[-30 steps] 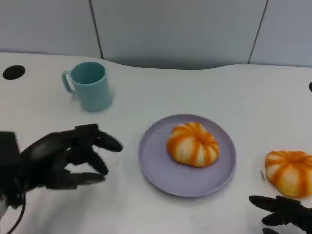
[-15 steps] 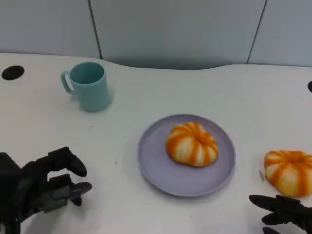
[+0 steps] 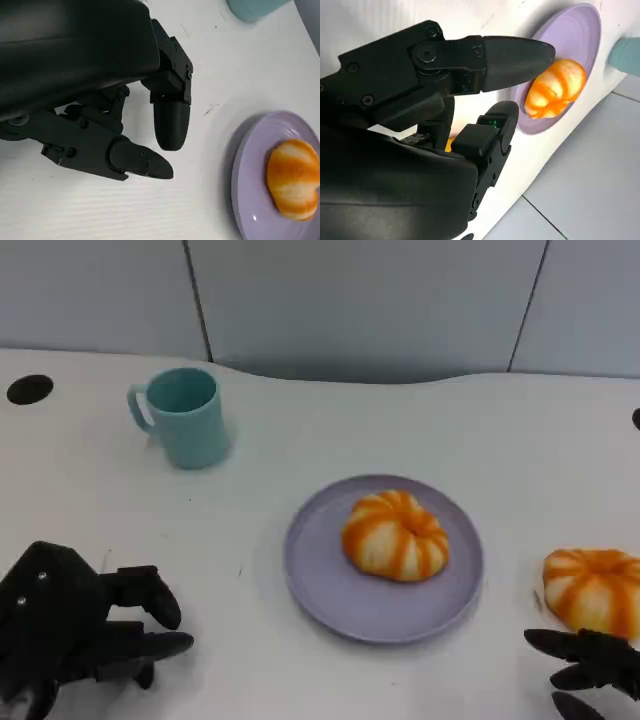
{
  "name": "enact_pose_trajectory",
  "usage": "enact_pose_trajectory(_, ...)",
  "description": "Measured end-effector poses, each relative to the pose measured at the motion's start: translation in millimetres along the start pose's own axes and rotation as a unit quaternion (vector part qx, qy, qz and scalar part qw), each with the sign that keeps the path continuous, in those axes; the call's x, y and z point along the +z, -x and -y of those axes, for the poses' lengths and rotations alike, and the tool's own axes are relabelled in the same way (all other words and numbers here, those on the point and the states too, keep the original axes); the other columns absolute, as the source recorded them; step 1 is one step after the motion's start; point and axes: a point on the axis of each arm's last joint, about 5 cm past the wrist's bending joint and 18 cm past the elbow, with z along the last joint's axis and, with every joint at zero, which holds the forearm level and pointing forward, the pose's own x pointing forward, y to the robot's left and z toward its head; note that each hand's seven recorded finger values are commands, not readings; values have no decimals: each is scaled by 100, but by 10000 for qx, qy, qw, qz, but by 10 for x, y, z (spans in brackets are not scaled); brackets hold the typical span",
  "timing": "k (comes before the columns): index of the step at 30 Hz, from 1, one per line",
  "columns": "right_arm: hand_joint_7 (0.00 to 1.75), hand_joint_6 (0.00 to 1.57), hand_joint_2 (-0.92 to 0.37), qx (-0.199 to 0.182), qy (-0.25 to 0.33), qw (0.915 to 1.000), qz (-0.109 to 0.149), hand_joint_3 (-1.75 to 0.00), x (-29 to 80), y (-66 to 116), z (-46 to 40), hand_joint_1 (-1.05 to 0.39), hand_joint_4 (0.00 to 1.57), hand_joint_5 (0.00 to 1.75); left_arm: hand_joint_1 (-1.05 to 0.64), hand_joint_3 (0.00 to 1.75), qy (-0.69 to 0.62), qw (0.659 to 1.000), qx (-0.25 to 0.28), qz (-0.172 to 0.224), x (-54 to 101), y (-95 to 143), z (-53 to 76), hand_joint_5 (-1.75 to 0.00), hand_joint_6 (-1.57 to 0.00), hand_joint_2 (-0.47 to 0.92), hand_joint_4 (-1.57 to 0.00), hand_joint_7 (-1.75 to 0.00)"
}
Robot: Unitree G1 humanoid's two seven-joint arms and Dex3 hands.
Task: Grasp the bread from the table and place it into the plate.
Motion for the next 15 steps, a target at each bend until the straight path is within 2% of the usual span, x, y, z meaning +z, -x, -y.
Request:
enact_pose_trajectory(7, 9, 77, -92, 9, 8, 10000, -51, -47, -54, -81, 6, -41, 48, 102, -33, 4, -179, 9998, 32, -110, 80, -101, -22, -175, -64, 92, -77, -175)
enact_pose_trajectory(15, 9, 77, -92, -8, 18, 10000, -16, -47, -57, -131, 23, -43, 48, 110, -34, 3, -275, 9995, 49, -155, 106, -141, -34, -175, -63, 92, -77, -175)
